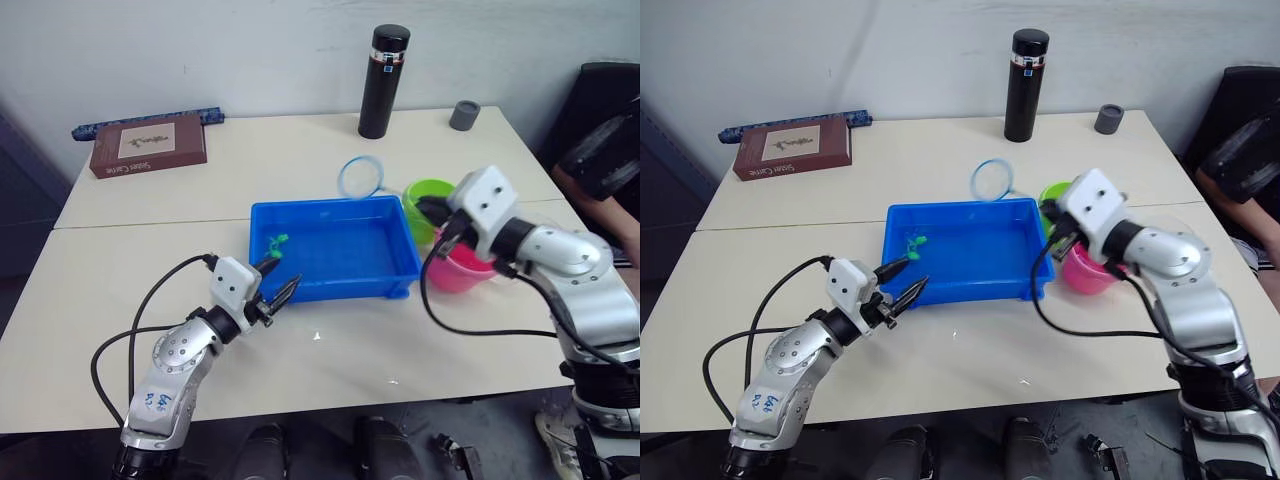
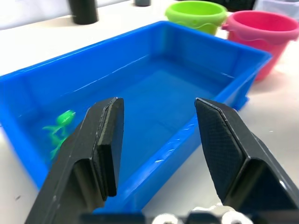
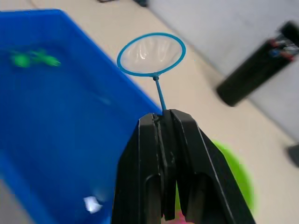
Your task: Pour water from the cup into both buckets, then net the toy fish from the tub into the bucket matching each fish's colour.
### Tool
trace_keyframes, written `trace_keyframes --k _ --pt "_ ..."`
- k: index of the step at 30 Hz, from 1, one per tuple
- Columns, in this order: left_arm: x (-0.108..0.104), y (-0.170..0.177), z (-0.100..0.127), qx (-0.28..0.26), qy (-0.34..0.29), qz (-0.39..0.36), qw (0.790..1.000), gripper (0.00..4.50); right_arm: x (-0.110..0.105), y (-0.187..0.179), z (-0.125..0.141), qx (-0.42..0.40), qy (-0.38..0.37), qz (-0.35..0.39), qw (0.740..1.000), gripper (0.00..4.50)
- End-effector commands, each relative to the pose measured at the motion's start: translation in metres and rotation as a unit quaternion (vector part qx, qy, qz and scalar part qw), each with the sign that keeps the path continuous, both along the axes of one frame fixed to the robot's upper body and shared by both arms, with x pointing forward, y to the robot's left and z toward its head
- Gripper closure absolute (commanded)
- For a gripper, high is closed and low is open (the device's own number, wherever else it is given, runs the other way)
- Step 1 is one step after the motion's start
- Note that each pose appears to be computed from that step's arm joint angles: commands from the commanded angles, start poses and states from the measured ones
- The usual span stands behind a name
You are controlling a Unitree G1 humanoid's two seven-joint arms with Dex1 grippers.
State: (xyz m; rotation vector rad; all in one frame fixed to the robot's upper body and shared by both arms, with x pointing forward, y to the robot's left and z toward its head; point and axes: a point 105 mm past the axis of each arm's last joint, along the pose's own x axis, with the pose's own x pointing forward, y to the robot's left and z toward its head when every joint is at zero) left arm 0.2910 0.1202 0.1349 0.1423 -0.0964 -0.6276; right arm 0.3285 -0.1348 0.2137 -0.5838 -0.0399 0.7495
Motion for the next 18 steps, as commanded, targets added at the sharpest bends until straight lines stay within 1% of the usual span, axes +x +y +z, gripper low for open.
trace_keyframes --k 1,6,12,18 --pt "-0.003 0.003 0.011 0.002 -0.026 0.015 1.000 1.83 -0.010 0.012 0.003 0.005 0.012 0.029 1.000 4.50" --pt "-0.003 0.007 0.011 0.001 -0.028 0.030 0.999 1.83 -0.014 0.026 -0.006 0.005 0.039 0.054 0.998 4.50" --pt "-0.006 0.005 0.010 -0.002 -0.026 0.033 0.999 1.83 -0.009 0.035 -0.035 -0.003 0.084 0.067 0.994 4.50" --pt "-0.007 0.006 0.011 -0.003 -0.026 0.039 0.999 1.83 -0.004 0.043 -0.049 -0.001 0.106 0.076 0.991 4.50"
